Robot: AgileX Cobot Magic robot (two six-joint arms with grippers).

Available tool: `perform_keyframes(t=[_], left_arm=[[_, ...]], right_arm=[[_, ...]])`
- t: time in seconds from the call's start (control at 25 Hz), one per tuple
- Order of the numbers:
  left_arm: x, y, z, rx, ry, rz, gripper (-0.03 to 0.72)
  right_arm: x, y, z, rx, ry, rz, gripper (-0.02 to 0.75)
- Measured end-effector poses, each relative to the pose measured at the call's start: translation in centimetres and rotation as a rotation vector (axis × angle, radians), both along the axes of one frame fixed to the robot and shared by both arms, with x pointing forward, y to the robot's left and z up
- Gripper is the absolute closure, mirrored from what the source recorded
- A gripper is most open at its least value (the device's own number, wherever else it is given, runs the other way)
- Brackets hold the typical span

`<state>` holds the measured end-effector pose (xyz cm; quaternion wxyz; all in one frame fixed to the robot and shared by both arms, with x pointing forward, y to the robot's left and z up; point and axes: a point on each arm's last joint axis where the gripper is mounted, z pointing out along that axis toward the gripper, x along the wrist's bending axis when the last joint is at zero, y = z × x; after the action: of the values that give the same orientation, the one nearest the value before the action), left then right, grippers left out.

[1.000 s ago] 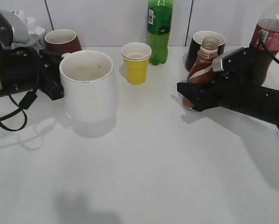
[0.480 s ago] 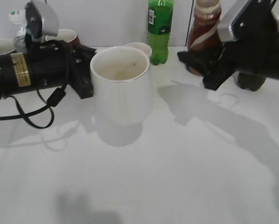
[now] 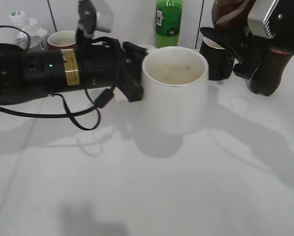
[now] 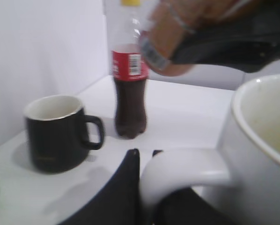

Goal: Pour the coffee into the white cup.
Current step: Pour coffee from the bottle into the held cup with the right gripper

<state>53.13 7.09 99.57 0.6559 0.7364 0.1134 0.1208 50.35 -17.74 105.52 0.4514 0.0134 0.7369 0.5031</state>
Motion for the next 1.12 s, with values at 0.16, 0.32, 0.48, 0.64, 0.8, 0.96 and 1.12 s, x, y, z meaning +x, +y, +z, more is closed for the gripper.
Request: perform_keyframes(t=[0.16,0.32,0.48,0.64,0.8,0.96,1.12], left_arm=[[-0.5,-1.9,-0.1,0.012,-0.003,-0.040,0.645],[-0.8,-3.2,-0.3,0.016,0.005,-0.050,0.645],[-1.1,-3.7,-0.4,0.021,0.010,-0.057,0.645],[-1.1,-3.7,-0.5,0.023,0.011,-0.056,0.645],[-1.1,-3.7,-0.5,0.022,0.011,-0.056,0.645],[-1.1,-3.7,-0.5,0.022,0.011,-0.056,0.645],[-1.1,-3.7,-0.5,0.022,0.012,-0.054,0.645]], right_arm=[[0.1,-0.2,-0.2,-0.096,-0.058,-0.015,0.211],[0.3,-0.4,-0.5,-0.222,-0.136,-0.027,0.211],[0.4,-0.5,-0.6,-0.321,-0.219,-0.019,0.211],[0.4,-0.5,-0.7,-0.401,-0.296,-0.007,0.211],[0.4,-0.5,-0.7,-0.452,-0.346,0.002,0.211],[0.4,-0.6,-0.8,-0.509,-0.386,0.005,0.211],[0.4,-0.6,-0.8,-0.540,-0.411,0.009,0.211]])
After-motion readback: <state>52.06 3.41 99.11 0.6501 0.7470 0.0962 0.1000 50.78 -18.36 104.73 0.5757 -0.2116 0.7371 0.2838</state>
